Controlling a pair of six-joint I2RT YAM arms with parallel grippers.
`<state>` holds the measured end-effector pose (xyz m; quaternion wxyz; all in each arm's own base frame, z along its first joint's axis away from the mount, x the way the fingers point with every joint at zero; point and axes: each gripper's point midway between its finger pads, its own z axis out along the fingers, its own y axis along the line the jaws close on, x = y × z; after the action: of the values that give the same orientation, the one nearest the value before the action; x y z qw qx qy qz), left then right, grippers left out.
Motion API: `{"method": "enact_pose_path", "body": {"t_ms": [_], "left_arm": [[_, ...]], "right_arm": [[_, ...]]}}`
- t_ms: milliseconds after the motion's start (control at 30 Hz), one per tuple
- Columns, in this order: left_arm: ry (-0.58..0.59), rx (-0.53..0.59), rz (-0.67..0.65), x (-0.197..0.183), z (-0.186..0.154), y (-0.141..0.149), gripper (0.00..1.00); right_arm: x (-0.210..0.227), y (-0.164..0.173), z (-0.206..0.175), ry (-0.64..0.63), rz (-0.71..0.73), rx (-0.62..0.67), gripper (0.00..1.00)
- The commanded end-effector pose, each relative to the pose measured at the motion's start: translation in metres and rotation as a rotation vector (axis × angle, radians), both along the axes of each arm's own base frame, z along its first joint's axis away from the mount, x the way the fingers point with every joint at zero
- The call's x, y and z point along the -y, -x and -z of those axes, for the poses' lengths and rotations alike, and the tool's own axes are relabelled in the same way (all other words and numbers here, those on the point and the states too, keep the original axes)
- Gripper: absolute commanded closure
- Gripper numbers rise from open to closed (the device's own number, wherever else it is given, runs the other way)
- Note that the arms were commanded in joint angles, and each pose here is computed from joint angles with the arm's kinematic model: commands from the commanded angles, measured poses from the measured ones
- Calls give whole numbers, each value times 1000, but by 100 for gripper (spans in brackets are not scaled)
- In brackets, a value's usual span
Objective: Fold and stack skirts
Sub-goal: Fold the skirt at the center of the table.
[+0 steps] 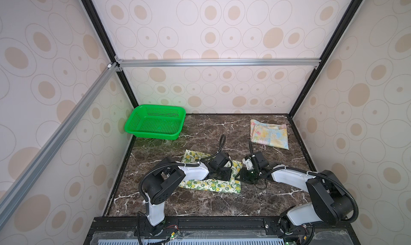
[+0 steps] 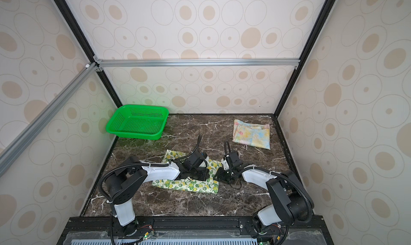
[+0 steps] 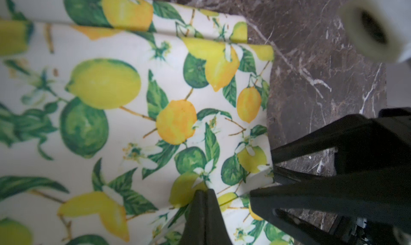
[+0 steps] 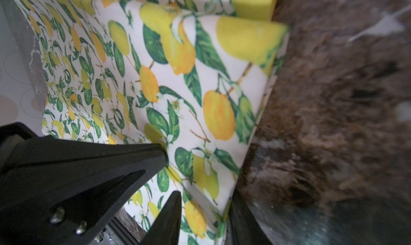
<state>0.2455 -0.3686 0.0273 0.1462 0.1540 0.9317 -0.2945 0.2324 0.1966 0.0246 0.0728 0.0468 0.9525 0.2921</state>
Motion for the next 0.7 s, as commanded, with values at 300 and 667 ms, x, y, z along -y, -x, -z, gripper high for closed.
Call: {"method": "enact_pose_path", "body": {"t_ms": [300,667], "left_arm": [[-9,-23,2,4,10,5,100],[-20,-31,6,6,16,7,100]], "right_arm": [[10,19,35,50,40,-95,63],[0,17,40,23,49,-96,67]]}}
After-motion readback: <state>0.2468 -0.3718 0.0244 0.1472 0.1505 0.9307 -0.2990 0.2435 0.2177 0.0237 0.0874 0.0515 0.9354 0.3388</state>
